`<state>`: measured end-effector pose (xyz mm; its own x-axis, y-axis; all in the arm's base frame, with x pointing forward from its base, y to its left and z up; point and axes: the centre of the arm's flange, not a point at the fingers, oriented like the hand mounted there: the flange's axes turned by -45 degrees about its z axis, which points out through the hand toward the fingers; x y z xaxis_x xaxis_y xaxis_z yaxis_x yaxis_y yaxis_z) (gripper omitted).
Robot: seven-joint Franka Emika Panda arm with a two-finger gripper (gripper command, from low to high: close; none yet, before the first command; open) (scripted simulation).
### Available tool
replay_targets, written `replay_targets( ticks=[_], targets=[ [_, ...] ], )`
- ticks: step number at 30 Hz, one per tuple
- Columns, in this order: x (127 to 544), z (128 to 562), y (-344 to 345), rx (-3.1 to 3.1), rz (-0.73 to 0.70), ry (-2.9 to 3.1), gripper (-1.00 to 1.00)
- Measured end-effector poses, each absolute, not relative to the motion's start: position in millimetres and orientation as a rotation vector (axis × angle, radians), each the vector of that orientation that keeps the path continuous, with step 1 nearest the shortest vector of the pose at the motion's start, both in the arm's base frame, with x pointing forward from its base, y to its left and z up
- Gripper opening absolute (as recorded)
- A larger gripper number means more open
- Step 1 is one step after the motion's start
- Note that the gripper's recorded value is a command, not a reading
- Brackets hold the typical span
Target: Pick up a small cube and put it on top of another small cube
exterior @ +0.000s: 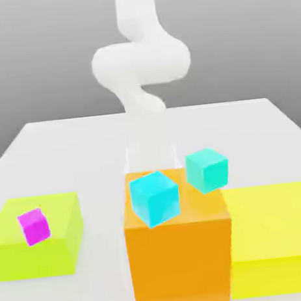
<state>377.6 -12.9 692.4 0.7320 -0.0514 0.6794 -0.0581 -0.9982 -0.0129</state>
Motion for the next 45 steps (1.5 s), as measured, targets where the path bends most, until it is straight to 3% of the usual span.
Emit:
replay_targets(
  ticks=[9,18,27,34,38,39,45],
  targets=[
    [478,604,-78,2.956,0.843,-0.353,0.00],
    [542,485,-167,2.968,0.552,-0.624,0.00],
    [564,340,-252,2.962,0.265,-0.879,0.00],
    [547,216,-313,2.938,0.043,-1.089,0.00],
    [541,147,-323,2.931,0.003,-1.128,0.00],
    [541,134,-323,2.931,0.001,-1.129,-1.00],
    [540,128,-323,2.933,0.002,-1.131,-1.00]
  ],
)
